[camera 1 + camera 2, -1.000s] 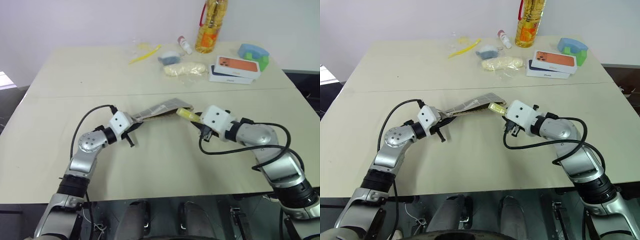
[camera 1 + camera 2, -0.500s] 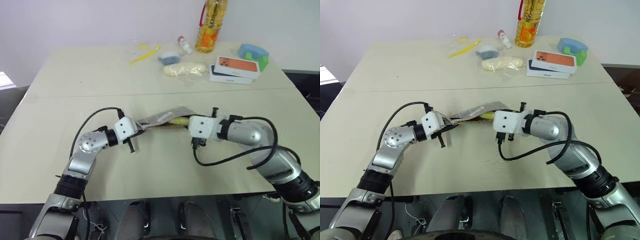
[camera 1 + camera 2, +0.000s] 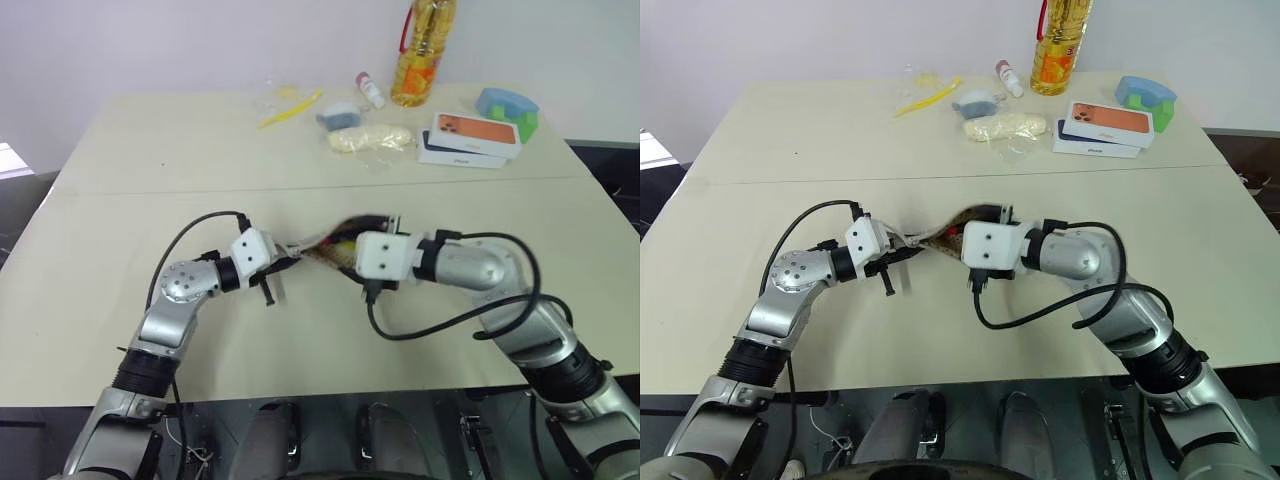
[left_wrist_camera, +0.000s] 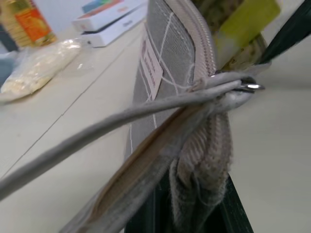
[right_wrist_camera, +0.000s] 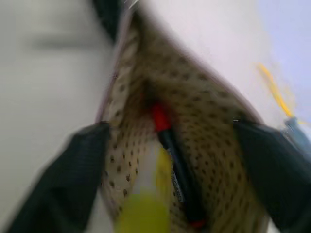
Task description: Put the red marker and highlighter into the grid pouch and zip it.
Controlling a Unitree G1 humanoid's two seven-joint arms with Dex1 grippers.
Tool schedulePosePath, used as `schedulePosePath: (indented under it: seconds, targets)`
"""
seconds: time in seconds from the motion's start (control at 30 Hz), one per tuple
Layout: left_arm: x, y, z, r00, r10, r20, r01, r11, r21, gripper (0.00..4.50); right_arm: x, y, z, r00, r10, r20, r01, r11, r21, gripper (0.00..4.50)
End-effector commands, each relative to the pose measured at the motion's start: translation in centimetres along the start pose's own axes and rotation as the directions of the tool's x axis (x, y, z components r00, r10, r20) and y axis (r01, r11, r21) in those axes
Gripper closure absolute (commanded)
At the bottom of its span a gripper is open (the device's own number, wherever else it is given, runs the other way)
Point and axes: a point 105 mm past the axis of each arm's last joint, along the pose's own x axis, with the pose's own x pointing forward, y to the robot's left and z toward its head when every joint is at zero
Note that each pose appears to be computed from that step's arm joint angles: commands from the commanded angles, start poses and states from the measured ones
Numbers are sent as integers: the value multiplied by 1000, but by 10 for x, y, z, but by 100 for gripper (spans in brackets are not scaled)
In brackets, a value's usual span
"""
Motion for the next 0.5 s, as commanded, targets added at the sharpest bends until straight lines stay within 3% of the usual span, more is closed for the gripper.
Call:
schedulePosePath:
  seconds: [0.03,0.3,0.5]
  targets:
    - [7,15,23,992,74,104,-61,991,-123,450,-20,-27,35,983,-96,156,77,989,122,26]
    - [27,18,40,980,87,177,-21,940,-341,450,-19,-29,48,972,-145,185,94,962,258,26]
    - [31,17,45,981,58,186,5,946,-325,450,-3,-21,50,977,-161,143,117,954,277,26]
